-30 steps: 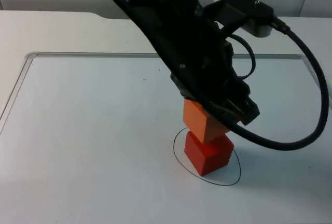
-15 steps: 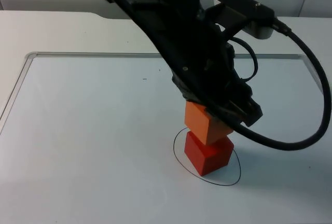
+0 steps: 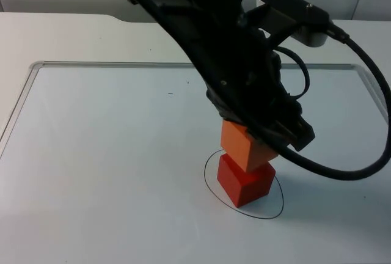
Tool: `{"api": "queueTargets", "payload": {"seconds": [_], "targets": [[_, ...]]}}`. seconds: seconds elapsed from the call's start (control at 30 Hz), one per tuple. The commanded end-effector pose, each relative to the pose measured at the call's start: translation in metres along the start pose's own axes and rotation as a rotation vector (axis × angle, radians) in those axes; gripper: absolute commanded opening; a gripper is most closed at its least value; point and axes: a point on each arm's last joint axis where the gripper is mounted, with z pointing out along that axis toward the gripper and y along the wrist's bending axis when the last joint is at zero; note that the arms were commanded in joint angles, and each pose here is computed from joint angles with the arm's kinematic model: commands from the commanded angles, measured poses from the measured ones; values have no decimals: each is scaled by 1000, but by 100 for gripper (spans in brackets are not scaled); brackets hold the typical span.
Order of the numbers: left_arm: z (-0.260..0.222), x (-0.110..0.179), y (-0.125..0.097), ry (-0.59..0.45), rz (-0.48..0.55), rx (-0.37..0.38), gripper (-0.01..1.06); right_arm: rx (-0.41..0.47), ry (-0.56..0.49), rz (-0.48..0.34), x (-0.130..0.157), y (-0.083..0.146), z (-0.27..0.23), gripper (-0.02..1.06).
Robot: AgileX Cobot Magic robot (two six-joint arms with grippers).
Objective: Pick up one cube with the left hand and another cube with the right hand. First place the cube in the right hand at the target position, then stack the cube in the left hand on top.
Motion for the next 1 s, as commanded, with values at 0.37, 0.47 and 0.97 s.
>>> {"api": "queueTargets", "payload": {"seconds": [0.37,0.47,0.97], "targets": [[4,1,-2,-1,4,-10,4,6,12,-6,2,-1,0,105],[6,2,-2,2,-1,-7,4,6,12,-6,2,-1,0,105],[13,7,-6,23,-11,-1,4,6,12,-6,2,-1,0,105]]}}
